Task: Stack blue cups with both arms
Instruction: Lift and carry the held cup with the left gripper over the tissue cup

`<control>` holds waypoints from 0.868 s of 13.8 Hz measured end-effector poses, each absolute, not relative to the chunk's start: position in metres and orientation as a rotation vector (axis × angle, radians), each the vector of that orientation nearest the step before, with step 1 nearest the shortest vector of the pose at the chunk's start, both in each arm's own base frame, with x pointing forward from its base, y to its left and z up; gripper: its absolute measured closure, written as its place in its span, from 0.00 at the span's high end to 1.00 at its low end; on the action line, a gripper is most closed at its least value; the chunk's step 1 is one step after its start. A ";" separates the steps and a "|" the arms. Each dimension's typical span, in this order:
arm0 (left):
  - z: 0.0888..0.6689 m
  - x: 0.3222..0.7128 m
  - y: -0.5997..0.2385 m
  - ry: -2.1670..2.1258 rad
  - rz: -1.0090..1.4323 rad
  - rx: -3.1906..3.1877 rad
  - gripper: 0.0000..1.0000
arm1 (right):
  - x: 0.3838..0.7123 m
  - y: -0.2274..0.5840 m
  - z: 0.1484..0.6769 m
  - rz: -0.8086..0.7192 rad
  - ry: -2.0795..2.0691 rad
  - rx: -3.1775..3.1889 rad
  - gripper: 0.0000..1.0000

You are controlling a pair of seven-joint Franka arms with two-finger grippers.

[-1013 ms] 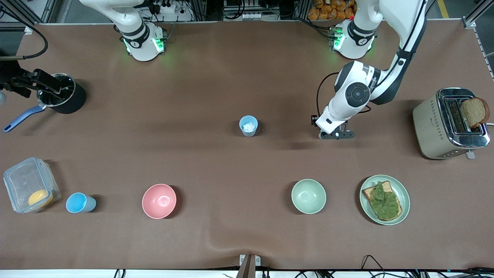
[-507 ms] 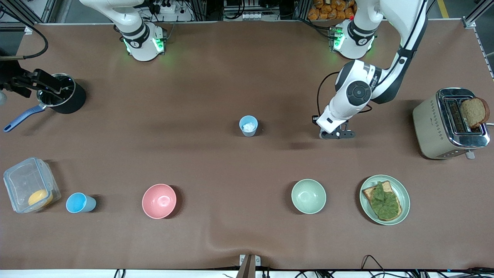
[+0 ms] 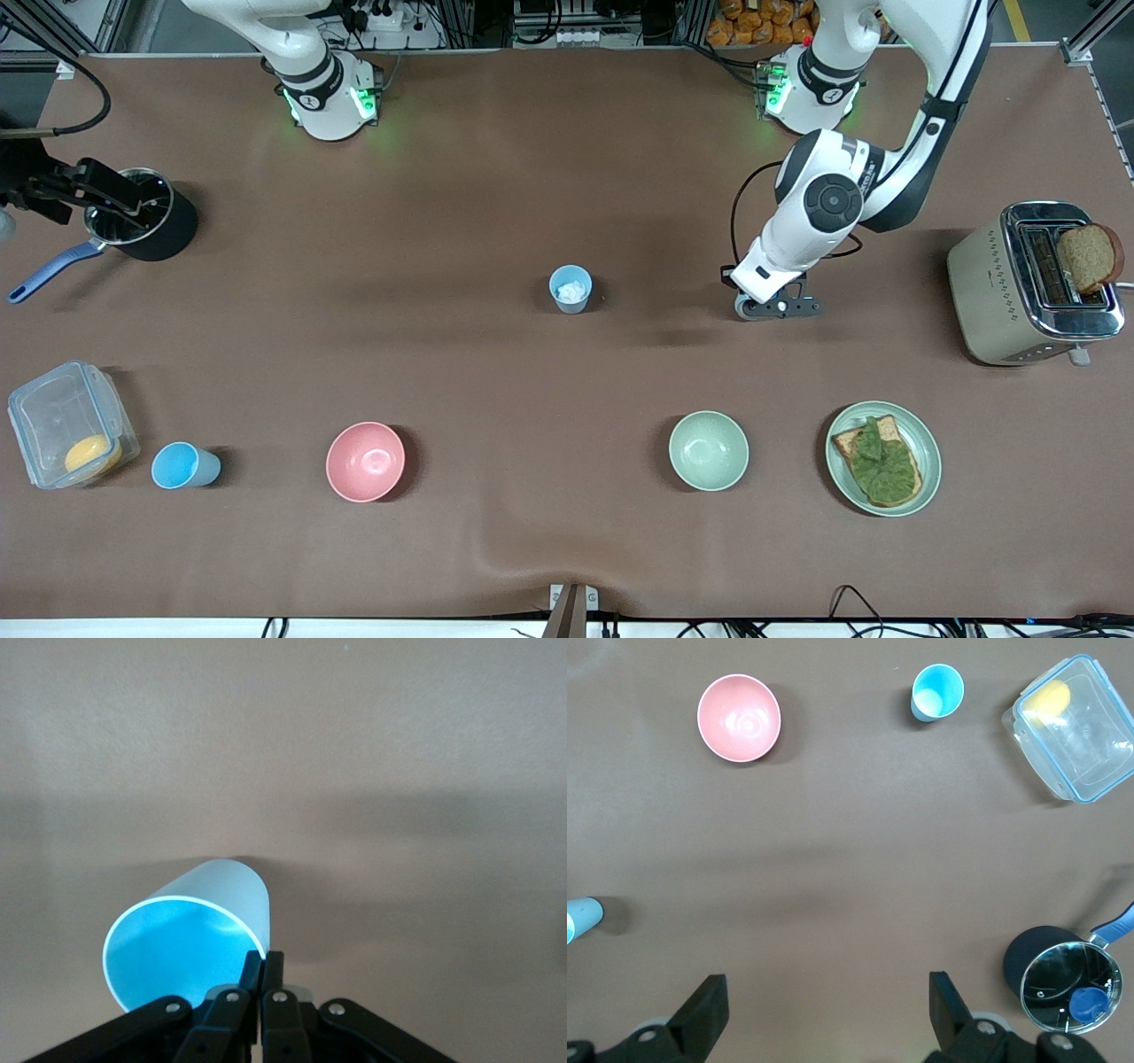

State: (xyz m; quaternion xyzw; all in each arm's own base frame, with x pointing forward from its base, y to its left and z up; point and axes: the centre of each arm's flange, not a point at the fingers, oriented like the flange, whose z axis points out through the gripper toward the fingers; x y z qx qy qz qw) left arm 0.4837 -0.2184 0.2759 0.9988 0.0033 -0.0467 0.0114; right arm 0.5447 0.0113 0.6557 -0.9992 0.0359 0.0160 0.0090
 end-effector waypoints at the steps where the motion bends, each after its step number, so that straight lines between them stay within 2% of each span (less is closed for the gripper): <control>1: 0.287 0.486 -0.219 0.008 -0.180 3.126 0.03 | 0.545 0.011 0.656 0.050 0.112 -3.121 1.00; 4: 0.353 0.506 -0.227 0.002 -0.256 3.146 0.03 | 0.545 0.011 0.656 0.049 0.113 -3.121 1.00; 7: 0.432 0.525 -0.243 0.033 -0.224 3.068 0.03 | 0.545 0.011 0.656 0.049 0.113 -3.121 1.00; 12: 0.468 0.513 -0.317 0.005 -0.178 2.990 0.03 | 0.545 0.011 0.656 0.050 0.112 -3.121 1.00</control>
